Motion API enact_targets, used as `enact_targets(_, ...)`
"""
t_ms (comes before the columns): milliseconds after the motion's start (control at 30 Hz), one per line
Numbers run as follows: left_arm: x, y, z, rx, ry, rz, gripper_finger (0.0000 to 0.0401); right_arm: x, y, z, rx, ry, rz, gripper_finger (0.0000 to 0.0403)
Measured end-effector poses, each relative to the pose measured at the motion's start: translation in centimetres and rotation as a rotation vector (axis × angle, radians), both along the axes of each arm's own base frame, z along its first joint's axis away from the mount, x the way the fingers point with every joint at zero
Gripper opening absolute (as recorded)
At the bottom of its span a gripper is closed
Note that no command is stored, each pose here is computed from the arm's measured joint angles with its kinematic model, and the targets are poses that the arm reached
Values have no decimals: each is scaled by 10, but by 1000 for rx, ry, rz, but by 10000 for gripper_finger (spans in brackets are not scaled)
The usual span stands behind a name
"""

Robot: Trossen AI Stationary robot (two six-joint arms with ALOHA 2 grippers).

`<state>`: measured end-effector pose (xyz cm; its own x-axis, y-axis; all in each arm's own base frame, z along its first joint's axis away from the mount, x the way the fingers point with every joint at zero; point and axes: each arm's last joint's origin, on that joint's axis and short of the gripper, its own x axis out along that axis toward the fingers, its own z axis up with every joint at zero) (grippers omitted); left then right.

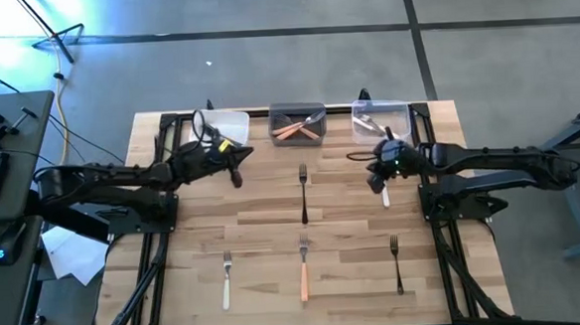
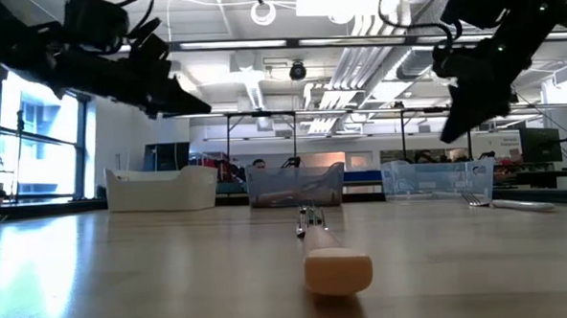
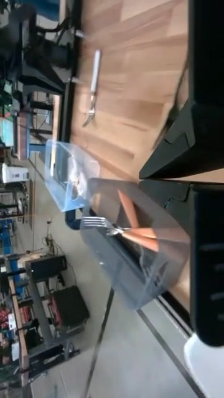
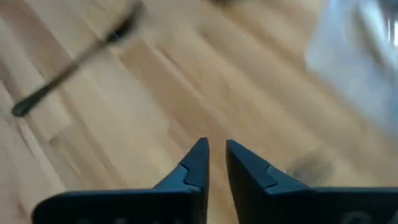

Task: Sort silverware by color (type)
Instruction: Put the top white fork into the transparent bin

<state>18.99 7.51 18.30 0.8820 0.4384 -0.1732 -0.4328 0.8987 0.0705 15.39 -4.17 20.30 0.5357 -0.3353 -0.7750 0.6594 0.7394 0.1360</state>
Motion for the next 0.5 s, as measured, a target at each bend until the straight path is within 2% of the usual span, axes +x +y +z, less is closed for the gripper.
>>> enact_targets(200, -15, -6, -20, 0, 3, 13, 3, -13, 13, -17, 134, 164, -272, 73)
enact_targets(500, -21, -9, -29, -22, -7, 21, 3, -1, 6, -42, 142, 322, -428, 118)
